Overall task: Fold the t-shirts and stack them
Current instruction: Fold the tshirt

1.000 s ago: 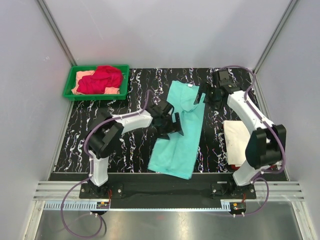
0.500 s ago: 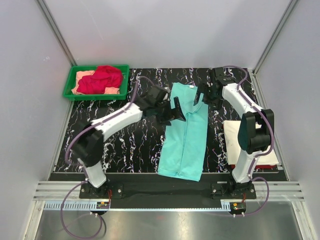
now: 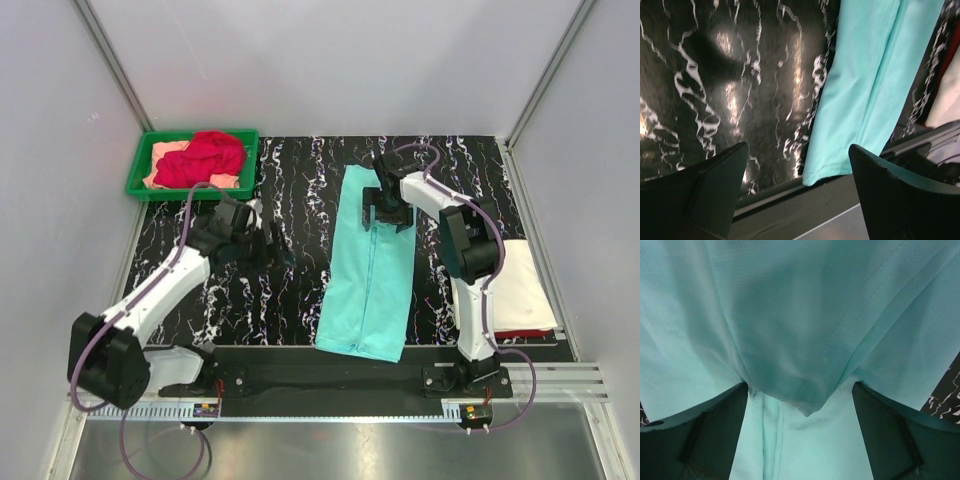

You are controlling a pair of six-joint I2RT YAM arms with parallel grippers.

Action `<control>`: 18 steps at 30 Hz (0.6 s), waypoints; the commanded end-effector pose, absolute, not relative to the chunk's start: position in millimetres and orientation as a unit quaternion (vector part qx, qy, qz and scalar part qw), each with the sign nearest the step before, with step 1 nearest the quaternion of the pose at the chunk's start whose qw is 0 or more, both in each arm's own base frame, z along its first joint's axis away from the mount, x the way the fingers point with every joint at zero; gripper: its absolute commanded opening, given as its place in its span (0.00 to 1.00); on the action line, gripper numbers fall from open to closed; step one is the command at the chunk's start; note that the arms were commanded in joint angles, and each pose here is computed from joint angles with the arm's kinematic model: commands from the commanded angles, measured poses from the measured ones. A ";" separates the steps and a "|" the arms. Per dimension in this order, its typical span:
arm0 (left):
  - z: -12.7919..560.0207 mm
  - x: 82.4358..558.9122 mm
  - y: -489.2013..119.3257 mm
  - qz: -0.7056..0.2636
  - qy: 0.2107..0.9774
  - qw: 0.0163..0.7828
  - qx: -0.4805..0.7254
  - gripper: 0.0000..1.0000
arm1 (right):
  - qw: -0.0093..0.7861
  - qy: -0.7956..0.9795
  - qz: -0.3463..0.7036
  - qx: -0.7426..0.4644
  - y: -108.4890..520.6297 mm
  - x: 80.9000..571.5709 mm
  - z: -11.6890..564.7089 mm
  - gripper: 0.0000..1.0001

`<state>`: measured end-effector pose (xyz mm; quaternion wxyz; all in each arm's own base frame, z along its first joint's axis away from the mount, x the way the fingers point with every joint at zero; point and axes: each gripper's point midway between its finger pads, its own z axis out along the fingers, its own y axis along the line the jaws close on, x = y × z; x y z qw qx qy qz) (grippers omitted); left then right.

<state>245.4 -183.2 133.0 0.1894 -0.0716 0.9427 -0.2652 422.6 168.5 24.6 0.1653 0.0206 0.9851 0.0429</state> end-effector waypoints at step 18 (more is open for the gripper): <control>118.7 234.1 -218.4 -0.379 0.910 0.165 -0.025 0.85 | 0.258 0.962 0.089 0.032 232.6 527.2 90.9 1.00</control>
